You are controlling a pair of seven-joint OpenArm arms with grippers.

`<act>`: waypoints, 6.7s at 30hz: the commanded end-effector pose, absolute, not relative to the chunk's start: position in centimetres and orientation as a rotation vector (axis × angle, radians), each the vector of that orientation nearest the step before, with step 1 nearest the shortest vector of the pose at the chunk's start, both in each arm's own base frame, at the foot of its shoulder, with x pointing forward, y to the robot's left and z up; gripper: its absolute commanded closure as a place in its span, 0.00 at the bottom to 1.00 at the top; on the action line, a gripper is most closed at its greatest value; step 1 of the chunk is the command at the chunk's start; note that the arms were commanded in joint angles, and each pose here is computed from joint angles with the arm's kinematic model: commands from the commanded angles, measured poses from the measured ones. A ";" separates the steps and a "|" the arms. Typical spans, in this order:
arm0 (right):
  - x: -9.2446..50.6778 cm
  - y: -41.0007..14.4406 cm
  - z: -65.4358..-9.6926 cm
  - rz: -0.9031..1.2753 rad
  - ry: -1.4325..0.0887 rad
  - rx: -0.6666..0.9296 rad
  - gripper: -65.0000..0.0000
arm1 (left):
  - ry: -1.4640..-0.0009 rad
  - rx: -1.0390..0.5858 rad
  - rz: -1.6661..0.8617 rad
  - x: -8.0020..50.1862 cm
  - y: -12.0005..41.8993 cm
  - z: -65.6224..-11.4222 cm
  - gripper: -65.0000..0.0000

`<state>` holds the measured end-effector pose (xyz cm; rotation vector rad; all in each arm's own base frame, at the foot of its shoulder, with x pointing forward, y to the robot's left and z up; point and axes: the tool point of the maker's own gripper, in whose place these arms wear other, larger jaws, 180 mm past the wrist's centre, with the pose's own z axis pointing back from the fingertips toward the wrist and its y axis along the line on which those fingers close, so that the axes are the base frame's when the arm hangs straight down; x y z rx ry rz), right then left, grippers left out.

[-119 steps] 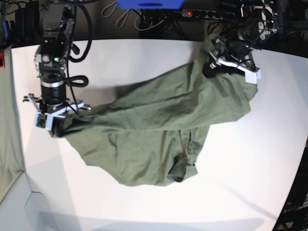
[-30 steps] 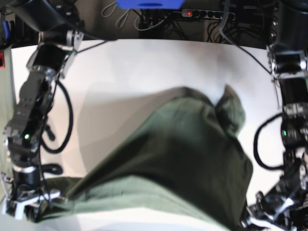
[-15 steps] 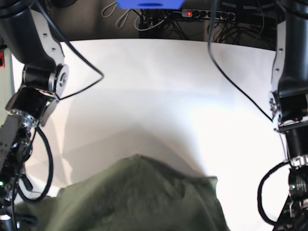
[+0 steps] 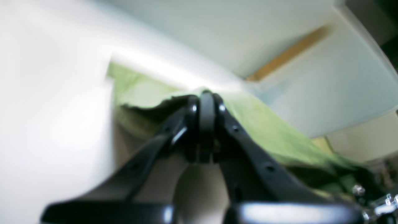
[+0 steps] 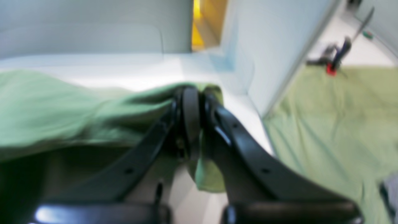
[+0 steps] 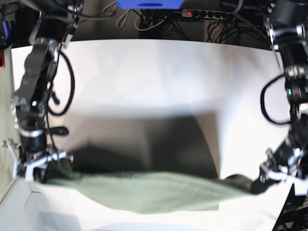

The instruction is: Layout the t-shirt on the table in an organized manner, then fold the t-shirt properly

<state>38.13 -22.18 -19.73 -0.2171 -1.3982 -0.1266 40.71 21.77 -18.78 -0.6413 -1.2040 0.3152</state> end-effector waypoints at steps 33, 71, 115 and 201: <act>26.9 -19.1 -35.4 -0.075 -1.039 -0.151 0.69 | -0.597 -0.537 0.563 24.0 20.8 -41.0 0.66; 26.7 -20.1 -34.2 -0.089 -1.066 -0.177 0.57 | -0.821 -0.240 0.532 24.8 25.4 -37.1 0.12; 26.9 -20.1 -34.1 -0.090 -1.070 -0.176 0.57 | -0.834 -0.171 0.551 27.8 26.0 -38.2 0.59; 23.7 -19.6 -37.2 -0.074 -0.960 -0.167 0.45 | -0.890 -0.090 0.492 23.5 27.0 -34.7 1.00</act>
